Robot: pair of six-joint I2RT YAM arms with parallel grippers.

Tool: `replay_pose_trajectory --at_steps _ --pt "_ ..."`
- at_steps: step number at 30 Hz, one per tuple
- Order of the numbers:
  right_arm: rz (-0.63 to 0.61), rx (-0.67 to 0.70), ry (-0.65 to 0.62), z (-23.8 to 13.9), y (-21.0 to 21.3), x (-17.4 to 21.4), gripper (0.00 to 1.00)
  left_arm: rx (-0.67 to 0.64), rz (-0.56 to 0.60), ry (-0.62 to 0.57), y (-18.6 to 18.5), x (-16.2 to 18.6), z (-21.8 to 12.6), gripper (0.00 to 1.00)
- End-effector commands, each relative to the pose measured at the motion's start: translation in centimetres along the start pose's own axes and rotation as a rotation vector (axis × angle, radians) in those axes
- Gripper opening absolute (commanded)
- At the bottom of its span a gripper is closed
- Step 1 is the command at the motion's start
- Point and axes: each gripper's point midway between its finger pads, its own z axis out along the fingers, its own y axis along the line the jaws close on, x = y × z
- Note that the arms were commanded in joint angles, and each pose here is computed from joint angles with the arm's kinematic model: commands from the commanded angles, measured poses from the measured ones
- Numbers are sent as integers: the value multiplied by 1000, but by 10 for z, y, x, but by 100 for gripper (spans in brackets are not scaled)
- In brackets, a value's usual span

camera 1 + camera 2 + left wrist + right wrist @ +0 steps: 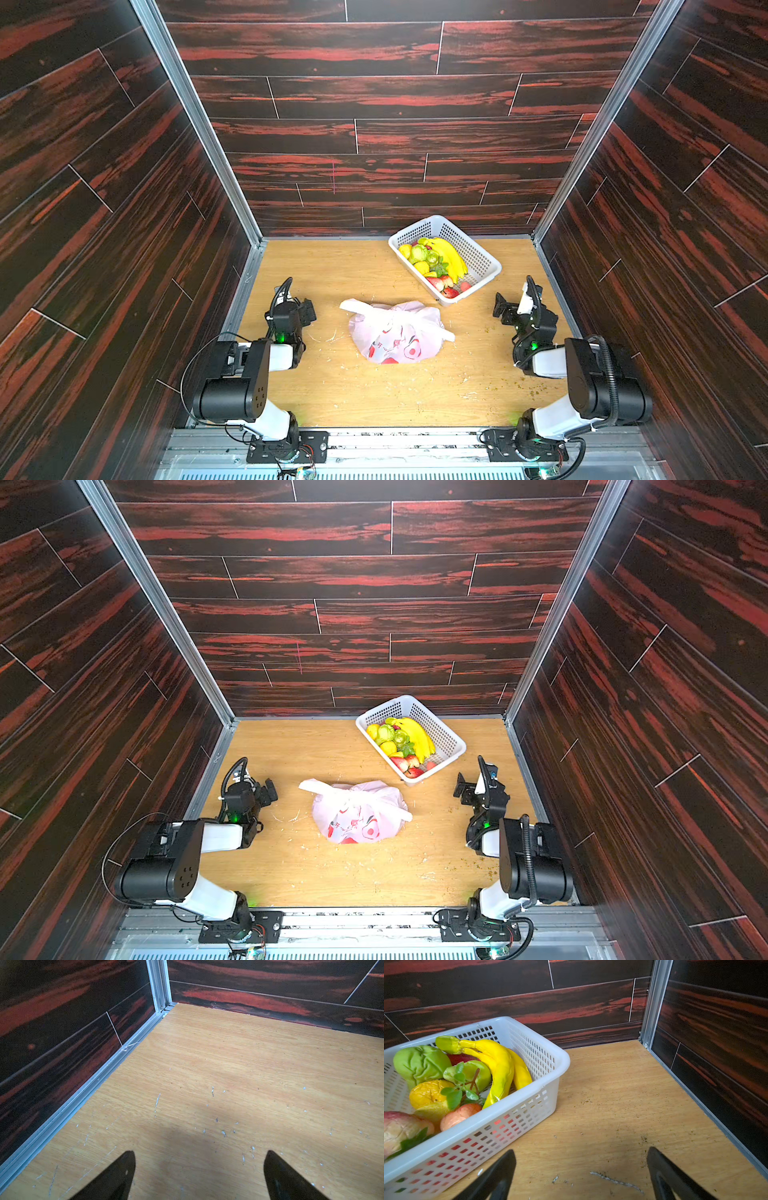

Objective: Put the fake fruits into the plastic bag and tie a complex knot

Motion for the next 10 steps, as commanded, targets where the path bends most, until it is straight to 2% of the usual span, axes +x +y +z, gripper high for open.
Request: replay_pose_trajectory --at_steps 1,10 --pt "-3 -7 0 0 2 1 99 6 6 -38 -1 -17 -1 99" --pt "-10 -27 5 1 5 2 99 6 6 -38 -1 -17 -1 99"
